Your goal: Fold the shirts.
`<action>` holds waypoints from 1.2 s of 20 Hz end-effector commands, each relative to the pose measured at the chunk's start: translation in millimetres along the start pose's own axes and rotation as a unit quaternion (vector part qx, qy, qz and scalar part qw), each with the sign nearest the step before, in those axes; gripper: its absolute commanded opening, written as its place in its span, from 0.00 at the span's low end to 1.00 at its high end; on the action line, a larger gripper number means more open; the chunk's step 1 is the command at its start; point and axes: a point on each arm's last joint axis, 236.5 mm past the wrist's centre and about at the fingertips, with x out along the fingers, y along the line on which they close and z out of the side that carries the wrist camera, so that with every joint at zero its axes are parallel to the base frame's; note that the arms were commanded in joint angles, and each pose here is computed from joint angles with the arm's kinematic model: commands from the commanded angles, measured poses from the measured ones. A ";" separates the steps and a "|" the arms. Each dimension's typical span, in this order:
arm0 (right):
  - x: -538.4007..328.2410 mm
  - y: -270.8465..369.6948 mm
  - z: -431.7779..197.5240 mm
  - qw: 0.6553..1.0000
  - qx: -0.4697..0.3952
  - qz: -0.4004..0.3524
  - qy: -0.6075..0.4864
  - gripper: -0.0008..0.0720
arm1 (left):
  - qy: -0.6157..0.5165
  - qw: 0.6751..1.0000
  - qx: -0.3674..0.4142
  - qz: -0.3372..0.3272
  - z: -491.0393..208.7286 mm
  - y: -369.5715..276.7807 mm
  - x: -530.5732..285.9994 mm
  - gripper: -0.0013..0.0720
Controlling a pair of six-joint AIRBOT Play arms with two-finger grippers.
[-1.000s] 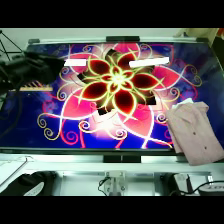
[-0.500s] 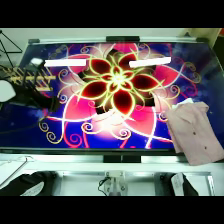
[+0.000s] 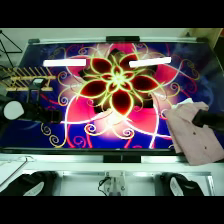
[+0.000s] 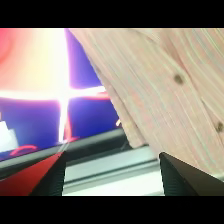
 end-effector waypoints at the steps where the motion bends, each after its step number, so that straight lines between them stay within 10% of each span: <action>1: 3.2 30.9 17.3 0.997 -0.059 0.014 -0.042 0.95 | -0.013 1.000 -0.019 -0.008 1.3 -2.7 2.5 0.78; 24: 2.7 36.7 19.7 0.996 -0.069 0.019 -0.049 0.95 | -0.013 1.000 -0.019 -0.008 1.3 -2.8 2.8 0.78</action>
